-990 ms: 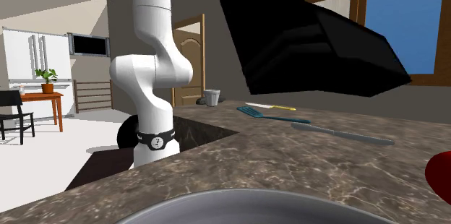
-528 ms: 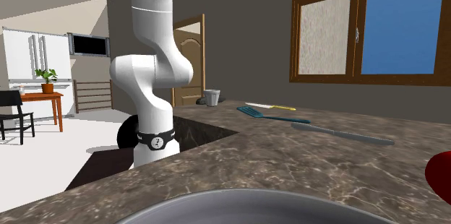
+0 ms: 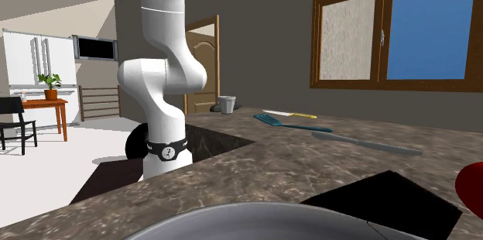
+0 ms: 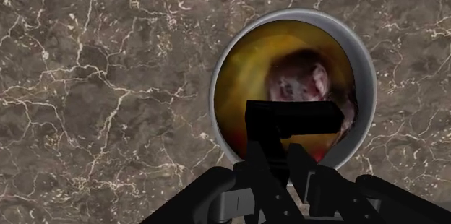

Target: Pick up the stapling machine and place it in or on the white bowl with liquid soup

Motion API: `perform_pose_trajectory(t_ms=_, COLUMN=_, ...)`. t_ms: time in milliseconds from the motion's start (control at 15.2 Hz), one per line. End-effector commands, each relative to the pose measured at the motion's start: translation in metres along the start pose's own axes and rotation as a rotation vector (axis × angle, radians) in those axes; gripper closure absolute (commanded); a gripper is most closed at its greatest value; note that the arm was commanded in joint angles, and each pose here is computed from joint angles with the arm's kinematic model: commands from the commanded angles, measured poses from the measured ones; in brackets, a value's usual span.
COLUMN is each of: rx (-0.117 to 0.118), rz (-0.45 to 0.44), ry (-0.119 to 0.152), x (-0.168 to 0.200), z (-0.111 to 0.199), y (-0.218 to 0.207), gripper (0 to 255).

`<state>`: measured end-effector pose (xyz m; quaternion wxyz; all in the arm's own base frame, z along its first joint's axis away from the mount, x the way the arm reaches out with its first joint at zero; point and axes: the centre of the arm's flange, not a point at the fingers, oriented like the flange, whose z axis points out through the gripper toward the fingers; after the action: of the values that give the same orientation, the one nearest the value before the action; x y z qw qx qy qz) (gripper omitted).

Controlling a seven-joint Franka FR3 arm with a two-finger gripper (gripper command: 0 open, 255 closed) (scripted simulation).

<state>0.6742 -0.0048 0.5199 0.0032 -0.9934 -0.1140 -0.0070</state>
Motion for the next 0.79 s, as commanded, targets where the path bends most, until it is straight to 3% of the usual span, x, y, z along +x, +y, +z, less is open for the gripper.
perform_pose_trajectory(t_ms=0, rx=0.000, rz=0.000, ry=0.001, x=-0.001, z=0.012, y=-0.001, gripper=255)
perform_pose_trajectory(t_ms=396, rx=0.000, rz=0.000, ry=0.001, x=-0.001, z=0.043, y=0.000, gripper=255)
perform_pose_trajectory(t_ms=726, rx=0.000, rz=0.000, ry=0.001, x=-0.001, z=0.043, y=0.000, gripper=255)
